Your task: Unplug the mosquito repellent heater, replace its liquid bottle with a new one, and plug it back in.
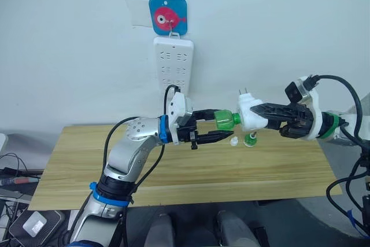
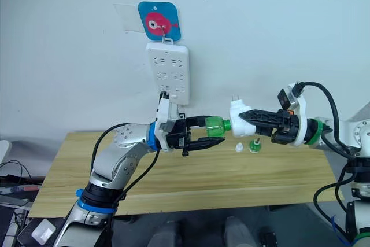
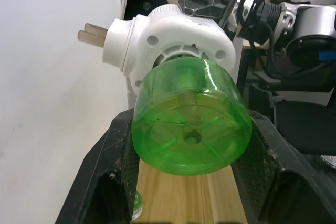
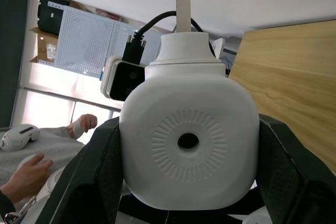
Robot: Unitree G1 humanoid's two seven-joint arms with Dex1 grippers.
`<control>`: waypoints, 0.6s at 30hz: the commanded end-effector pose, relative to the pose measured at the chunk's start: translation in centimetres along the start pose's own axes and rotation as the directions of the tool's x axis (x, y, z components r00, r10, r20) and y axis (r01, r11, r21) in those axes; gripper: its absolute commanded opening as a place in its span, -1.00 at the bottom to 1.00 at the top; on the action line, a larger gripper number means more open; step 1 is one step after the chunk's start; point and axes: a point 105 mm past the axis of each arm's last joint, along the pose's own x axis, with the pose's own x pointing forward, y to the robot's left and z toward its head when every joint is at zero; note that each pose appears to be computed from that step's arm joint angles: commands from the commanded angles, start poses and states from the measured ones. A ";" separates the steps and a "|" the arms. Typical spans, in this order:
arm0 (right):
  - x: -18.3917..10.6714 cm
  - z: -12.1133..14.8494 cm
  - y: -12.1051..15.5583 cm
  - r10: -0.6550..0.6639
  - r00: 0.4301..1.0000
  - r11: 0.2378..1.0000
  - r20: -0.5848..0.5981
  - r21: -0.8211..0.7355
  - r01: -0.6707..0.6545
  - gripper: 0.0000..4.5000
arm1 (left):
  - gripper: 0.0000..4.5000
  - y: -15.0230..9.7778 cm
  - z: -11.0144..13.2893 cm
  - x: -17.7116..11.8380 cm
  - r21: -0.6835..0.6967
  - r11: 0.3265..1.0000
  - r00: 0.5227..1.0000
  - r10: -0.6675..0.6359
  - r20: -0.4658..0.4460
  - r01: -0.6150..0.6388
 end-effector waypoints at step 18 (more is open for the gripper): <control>0.8 -0.5 2.2 0.042 0.998 0.993 -0.047 -0.110 -0.047 0.99 | -0.01 -0.7 0.7 0.6 0.036 0.998 0.999 -0.047 0.026 0.046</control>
